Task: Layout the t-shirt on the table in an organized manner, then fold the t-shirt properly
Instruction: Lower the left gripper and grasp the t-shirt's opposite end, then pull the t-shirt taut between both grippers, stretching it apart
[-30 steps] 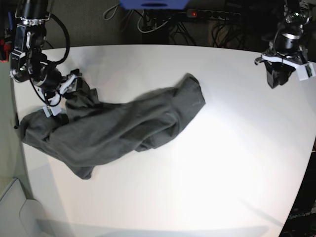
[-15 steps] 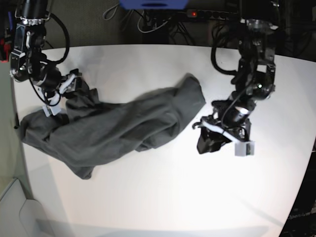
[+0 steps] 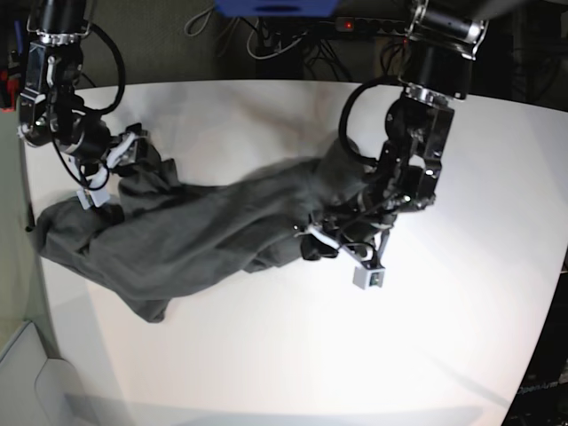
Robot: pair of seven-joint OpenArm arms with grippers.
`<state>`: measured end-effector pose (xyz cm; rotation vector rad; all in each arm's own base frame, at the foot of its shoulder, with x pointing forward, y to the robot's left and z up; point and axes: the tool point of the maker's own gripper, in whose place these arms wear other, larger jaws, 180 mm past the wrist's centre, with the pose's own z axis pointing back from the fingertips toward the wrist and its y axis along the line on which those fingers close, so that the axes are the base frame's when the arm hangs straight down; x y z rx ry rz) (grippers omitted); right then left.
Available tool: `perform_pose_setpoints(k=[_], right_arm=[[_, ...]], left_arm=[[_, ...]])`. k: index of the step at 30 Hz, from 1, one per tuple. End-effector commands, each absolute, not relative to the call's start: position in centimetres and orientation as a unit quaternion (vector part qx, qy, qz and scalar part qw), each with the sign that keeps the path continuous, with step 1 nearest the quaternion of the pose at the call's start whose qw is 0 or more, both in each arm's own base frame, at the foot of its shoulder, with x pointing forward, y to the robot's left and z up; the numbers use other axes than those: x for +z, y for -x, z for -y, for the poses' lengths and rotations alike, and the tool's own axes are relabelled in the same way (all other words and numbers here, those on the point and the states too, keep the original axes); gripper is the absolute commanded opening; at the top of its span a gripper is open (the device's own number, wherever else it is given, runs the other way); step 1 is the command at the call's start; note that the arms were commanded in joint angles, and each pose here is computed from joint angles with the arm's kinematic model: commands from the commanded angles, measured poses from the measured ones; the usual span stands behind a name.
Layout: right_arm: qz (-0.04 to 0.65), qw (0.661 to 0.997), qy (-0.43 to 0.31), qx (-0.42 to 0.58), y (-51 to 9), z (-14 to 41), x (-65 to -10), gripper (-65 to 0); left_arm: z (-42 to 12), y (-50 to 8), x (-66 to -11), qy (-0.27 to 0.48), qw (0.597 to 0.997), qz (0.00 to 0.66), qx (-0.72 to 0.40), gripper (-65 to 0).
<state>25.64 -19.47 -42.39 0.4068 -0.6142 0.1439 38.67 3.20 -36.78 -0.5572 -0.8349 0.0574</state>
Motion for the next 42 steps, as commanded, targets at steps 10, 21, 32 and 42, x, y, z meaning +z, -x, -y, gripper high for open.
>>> perform_pose_setpoints(k=[10,21,32,42], right_arm=[[0.282,0.938,-0.182,0.082,-25.1,20.1,-42.7,-32.8],[0.283,0.938,-0.182,0.083,-25.1,20.1,-42.7,-32.6],[0.282,0.938,-0.183,0.082,-25.1,20.1,-42.7,-33.3],[0.301,0.935,-0.159,0.101,-26.1,21.5,-40.9,-64.6]], left_arm=[[-3.6,-40.3,-38.1,0.211,0.889,0.407,0.001,-45.6],[-2.3,-39.7,-39.5,0.206,0.897,0.392,-0.007,-45.9],[-3.2,-39.3,-42.2,0.193,0.907,0.373,0.009,-55.8],[-8.5,-40.8,-40.7,0.169,0.900,0.401,0.038,-64.5]])
